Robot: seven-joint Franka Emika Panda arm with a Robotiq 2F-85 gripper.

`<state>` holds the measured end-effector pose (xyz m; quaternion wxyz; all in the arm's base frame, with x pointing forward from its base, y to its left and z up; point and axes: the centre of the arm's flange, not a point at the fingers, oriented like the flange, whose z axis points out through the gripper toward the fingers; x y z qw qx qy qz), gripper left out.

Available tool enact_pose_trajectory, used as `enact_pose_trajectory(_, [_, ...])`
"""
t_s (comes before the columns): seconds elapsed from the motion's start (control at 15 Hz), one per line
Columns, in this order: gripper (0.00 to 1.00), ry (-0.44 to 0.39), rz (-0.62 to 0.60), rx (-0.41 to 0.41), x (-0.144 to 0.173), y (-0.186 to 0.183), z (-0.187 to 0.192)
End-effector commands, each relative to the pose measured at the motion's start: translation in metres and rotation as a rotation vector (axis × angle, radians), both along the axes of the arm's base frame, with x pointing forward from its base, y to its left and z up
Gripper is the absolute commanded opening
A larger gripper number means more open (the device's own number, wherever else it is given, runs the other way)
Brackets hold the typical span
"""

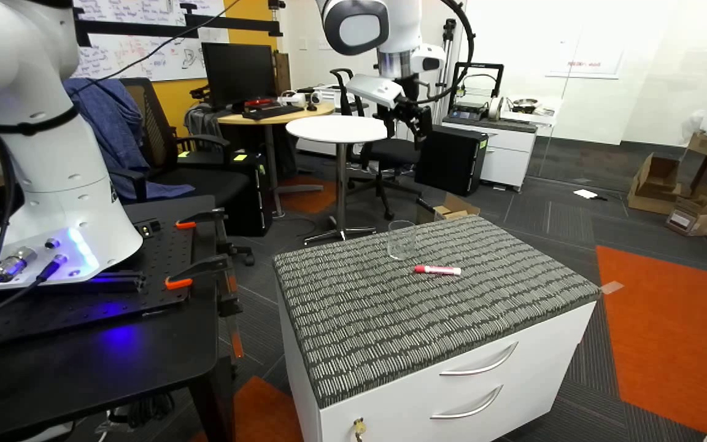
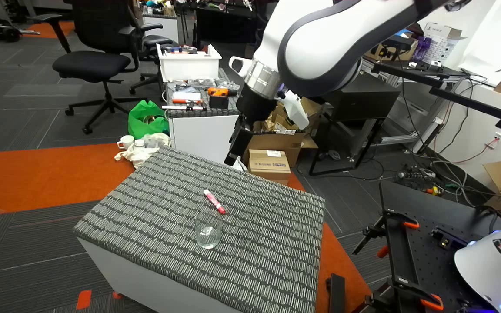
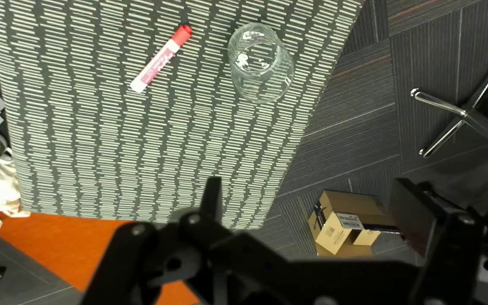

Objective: Move the transparent glass across the marker

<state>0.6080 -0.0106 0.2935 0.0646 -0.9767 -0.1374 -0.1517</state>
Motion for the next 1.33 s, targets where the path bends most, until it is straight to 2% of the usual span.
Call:
enact_pose_trajectory(0.0, [1.00, -0.007, 0.002, -0.021, 0.031, -0.008, -0.032])
enact_pose_trajectory(0.4, [1.00, 0.032, 0.016, -0.026, 0.048, -0.010, -0.074])
enact_pose_trajectory(0.47, [1.00, 0.040, 0.028, -0.031, 0.033, -0.011, -0.070])
enact_pose_trajectory(1.07, [1.00, 0.054, 0.029, -0.043, 0.036, -0.013, -0.080])
enact_pose_trajectory(1.27, [1.00, 0.048, 0.023, -0.032, 0.044, -0.017, -0.098])
